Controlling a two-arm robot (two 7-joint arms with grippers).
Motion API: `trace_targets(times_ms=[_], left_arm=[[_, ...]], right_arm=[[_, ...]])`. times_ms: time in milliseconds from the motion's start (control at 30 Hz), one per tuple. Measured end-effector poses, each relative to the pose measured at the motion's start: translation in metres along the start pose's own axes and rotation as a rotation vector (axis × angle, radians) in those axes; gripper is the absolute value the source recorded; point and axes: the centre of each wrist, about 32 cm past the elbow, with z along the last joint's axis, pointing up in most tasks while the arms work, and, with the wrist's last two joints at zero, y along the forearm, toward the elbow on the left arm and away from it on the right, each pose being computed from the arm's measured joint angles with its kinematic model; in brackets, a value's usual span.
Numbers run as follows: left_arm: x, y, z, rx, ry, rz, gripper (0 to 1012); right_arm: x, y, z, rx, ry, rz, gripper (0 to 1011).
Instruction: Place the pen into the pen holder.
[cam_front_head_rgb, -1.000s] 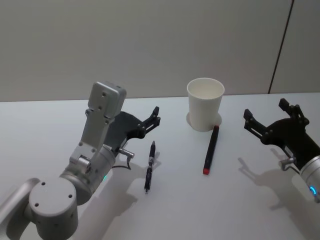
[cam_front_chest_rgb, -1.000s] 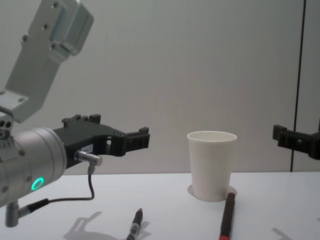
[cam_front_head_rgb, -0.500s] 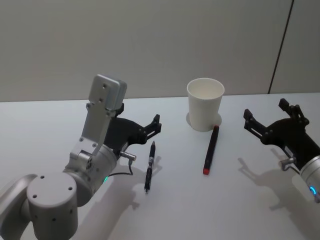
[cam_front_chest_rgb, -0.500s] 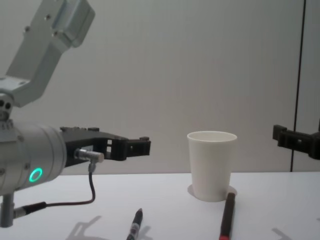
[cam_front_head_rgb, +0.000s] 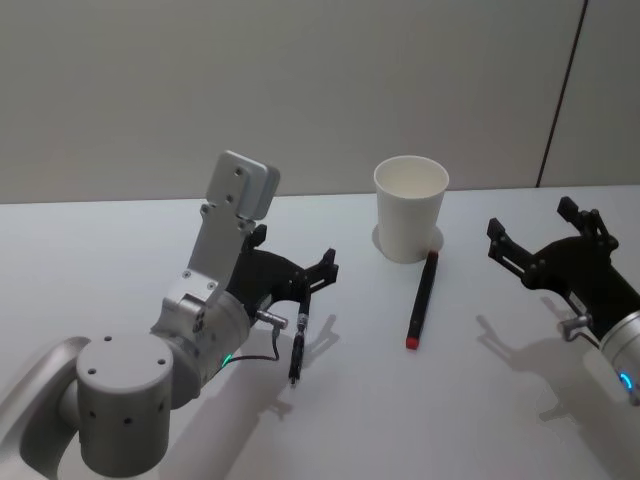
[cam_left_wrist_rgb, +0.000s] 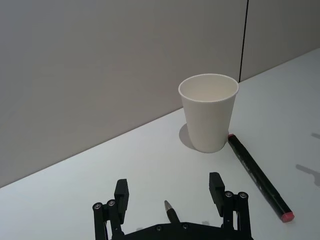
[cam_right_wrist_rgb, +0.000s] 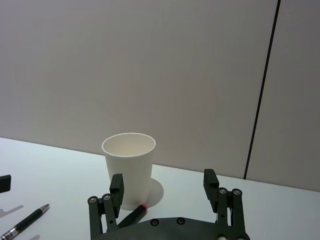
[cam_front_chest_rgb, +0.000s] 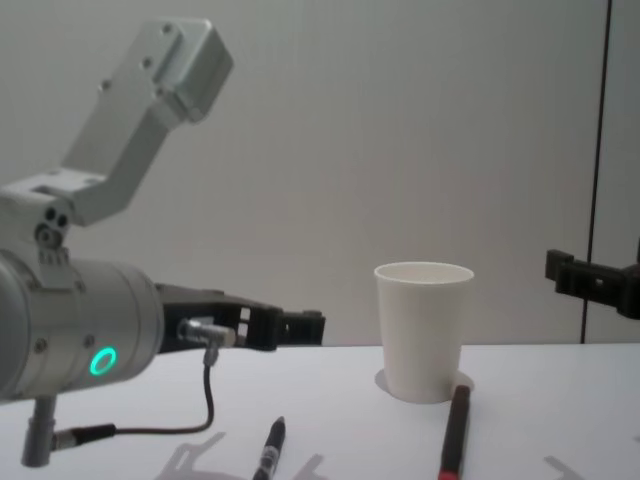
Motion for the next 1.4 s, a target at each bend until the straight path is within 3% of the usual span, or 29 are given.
trace_targets(times_ms=[600,1000,1400], left_arm=[[0.0016,-0.0228,-0.0113,0.112,-0.029,-0.017,1001],[0.0032,-0.0270,-0.0182,0.196,-0.032,-0.043,1001],[0.0015,-0.0274,-0.0251,0.232,-0.024,-0.050,1001]], right_arm=[[0.000,0.000,0.000,0.000,0.000,0.000,1002],[0.000,0.000,0.000,0.000,0.000,0.000,1001],[0.000,0.000,0.000,0.000,0.000,0.000,1002]])
